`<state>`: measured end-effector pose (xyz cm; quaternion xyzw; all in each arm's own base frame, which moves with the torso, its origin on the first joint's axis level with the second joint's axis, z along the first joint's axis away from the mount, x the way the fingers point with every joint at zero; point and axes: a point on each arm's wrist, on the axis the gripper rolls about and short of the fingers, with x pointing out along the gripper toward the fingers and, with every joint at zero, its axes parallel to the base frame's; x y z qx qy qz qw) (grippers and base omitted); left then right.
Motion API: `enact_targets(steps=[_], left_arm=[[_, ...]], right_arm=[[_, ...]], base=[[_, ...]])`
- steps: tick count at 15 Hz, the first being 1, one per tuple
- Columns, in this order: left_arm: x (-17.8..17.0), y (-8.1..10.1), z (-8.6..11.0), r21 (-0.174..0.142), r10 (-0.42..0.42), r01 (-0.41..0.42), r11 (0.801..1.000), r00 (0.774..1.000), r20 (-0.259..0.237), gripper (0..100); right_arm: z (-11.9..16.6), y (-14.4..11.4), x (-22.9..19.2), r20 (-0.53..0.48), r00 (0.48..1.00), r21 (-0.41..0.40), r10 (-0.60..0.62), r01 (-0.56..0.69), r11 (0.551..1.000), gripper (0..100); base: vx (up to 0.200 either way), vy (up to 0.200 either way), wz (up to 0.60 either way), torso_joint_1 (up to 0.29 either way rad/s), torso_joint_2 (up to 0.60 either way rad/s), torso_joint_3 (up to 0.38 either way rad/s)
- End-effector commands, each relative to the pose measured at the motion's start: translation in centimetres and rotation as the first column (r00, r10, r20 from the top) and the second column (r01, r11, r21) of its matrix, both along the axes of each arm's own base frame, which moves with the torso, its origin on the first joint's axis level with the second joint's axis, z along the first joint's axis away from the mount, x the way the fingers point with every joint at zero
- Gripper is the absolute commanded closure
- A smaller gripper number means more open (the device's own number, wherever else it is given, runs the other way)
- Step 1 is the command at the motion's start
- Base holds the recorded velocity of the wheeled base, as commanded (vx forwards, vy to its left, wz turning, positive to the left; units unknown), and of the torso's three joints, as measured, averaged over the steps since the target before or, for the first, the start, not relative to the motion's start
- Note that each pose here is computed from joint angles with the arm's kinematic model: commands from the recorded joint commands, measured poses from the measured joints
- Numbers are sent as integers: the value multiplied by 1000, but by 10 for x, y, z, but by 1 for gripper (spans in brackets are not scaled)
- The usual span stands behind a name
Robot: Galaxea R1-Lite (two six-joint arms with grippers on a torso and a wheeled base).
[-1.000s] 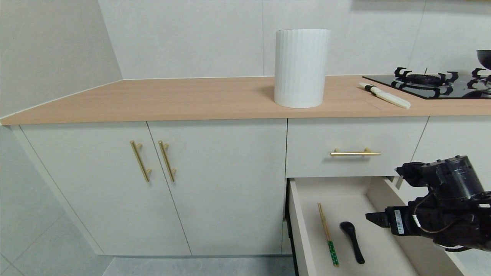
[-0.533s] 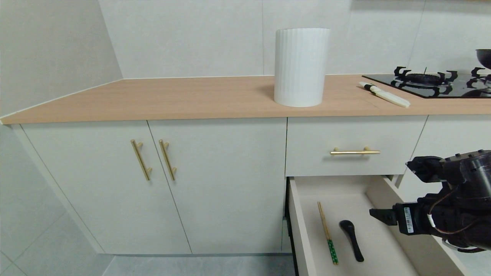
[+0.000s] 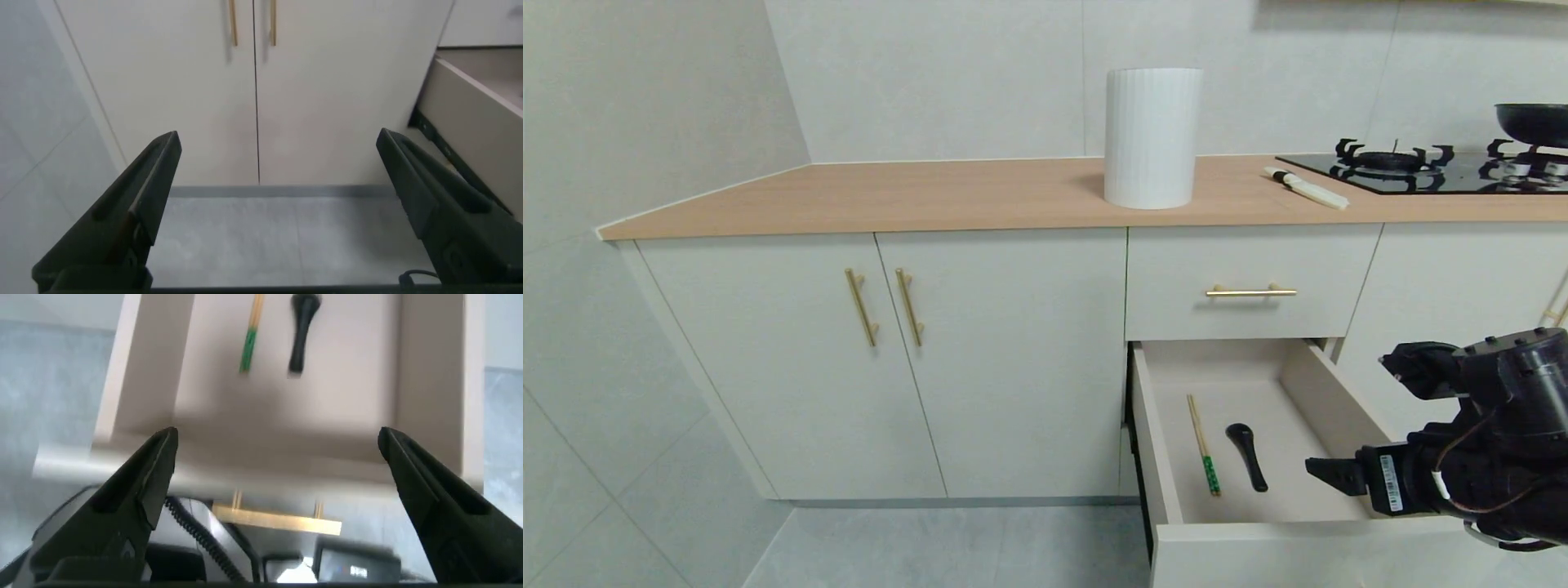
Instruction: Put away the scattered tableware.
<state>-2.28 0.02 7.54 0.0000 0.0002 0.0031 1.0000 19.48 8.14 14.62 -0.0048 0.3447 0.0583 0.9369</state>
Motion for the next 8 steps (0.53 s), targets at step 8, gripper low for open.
enact_targets(steps=[8], left_arm=[[0,0,0,0,0,0,1000,1000,0,0]], right_arm=[[-19,14,-21,-258,933,59,251,-244,968,0]], base=[[-25,0,0,0,0,0]])
